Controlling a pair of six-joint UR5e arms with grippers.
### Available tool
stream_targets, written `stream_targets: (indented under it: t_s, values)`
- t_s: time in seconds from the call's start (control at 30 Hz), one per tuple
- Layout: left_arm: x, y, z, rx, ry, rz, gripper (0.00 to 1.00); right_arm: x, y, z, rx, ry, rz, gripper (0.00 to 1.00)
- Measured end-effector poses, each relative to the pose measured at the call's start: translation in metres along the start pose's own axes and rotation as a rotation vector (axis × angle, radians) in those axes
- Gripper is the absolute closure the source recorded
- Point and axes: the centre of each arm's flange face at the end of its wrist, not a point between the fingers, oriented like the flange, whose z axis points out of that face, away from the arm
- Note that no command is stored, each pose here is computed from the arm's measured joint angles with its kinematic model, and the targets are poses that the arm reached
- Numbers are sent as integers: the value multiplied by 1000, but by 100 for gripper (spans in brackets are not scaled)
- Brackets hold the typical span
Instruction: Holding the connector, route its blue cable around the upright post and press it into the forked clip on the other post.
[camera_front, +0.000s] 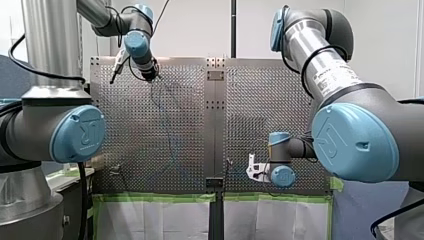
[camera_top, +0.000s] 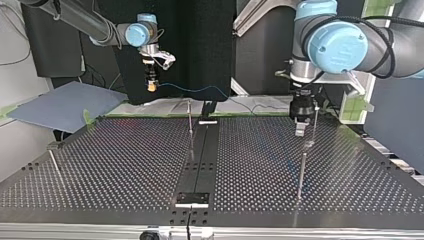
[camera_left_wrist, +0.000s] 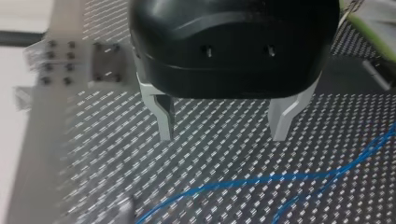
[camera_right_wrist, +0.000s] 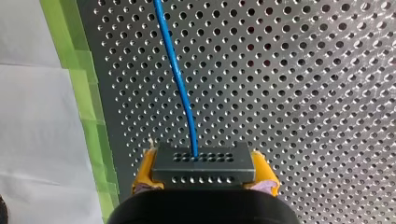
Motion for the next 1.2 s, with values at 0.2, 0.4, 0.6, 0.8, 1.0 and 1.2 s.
stream_targets:
  t_s: [0.2,0.4,0.6,0.8,1.0,1.2]
  values:
    - [26,-12,3,29,7,31,1,0,0,0,3,0,2,100]
    - [50,-37,9,82,16,90,1,-1,0,0,4,-2,2,100]
    - [54,-47,15,87,-17,142,1,-1,0,0,4,-3,2,100]
    - [63,-54,28,61,-32,194,1,0,-1,0,5,-3,2,100]
    - [72,-61,41,32,-44,246,1,0,-1,0,7,-3,2,100]
    - [67,-63,48,16,-96,263,1,-1,-1,0,9,-3,2,100]
